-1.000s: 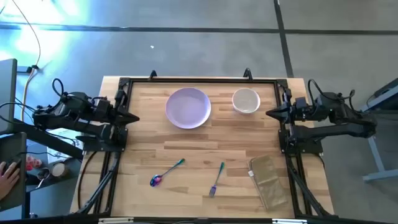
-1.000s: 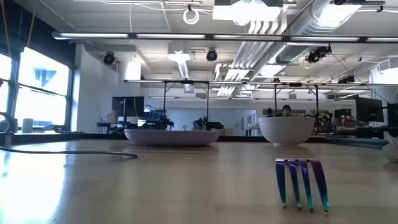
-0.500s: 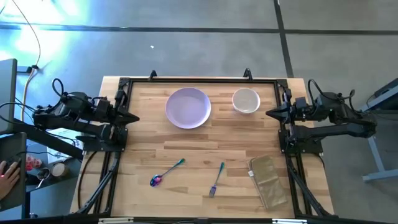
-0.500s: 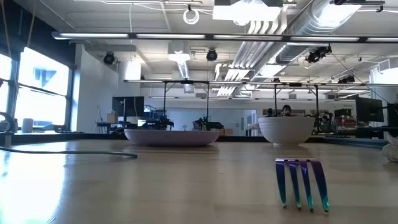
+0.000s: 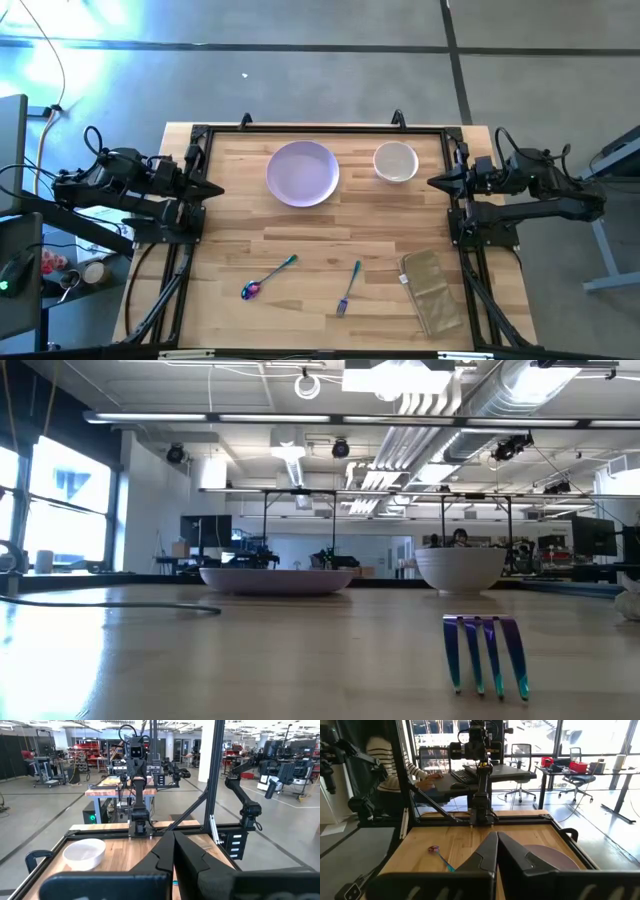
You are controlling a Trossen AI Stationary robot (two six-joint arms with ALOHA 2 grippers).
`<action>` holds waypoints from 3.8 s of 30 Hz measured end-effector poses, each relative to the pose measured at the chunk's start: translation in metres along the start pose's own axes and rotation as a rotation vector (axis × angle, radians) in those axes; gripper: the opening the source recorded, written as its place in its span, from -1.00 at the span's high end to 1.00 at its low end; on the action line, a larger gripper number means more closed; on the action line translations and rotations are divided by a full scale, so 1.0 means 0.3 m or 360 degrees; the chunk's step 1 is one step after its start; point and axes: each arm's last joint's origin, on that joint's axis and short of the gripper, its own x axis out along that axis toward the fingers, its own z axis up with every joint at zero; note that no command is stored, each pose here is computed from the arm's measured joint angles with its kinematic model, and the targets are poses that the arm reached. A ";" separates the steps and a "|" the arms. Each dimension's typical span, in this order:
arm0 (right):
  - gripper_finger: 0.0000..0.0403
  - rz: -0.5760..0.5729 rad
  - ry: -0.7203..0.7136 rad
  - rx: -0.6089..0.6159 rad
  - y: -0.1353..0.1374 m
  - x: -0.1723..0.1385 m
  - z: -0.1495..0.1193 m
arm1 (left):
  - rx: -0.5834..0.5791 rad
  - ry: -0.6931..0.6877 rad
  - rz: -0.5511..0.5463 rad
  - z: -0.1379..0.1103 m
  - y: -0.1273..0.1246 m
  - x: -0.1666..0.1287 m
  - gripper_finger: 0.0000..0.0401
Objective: Set table place
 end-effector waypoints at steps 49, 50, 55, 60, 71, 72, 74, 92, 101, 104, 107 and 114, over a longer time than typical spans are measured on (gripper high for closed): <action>1.00 0.0000 0.0001 0.0000 0.000 0.000 0.000 | 0.0000 0.0000 0.0000 0.000 0.000 0.000 1.00; 1.00 0.0000 0.0000 0.0000 0.000 0.000 0.000 | 0.0000 0.0000 0.0000 0.000 0.000 0.000 1.00; 1.00 -0.0001 -0.0001 0.0000 0.000 0.000 0.000 | 0.0000 -0.0001 -0.0001 0.000 0.000 0.000 1.00; 1.00 -0.0001 0.0000 0.0000 0.000 0.000 0.000 | -0.0009 -0.0014 0.0000 0.003 0.000 0.000 1.00; 1.00 -0.0002 -0.0053 -0.0007 0.000 0.000 0.011 | -0.0384 -0.0212 0.0037 0.043 0.004 0.009 1.00; 1.00 -0.0003 -0.0082 0.0001 0.000 0.000 0.017 | -0.0386 -0.0235 0.0063 0.047 0.005 0.010 1.00; 1.00 -0.0003 -0.0152 0.0002 0.000 -0.001 0.031 | -0.0391 -0.0252 0.0125 0.051 0.009 0.014 1.00; 1.00 -0.1040 0.0308 0.0604 -0.115 0.250 -0.080 | -0.0413 -0.0051 0.0565 0.006 0.033 0.147 1.00; 0.91 -0.1275 0.0895 0.0596 -0.236 0.278 0.031 | -0.0411 -0.0034 0.0567 0.003 0.033 0.156 1.00; 0.77 -0.1353 0.1086 0.0616 -0.286 0.297 0.055 | -0.0410 -0.0034 0.0566 0.003 0.033 0.156 1.00; 0.60 -0.1474 0.1244 0.0754 -0.345 0.315 0.047 | -0.0409 -0.0031 0.0566 0.002 0.033 0.156 1.00; 0.30 -0.1610 0.1578 0.0966 -0.480 0.353 -0.098 | -0.0403 -0.0026 0.0565 0.001 0.033 0.156 1.00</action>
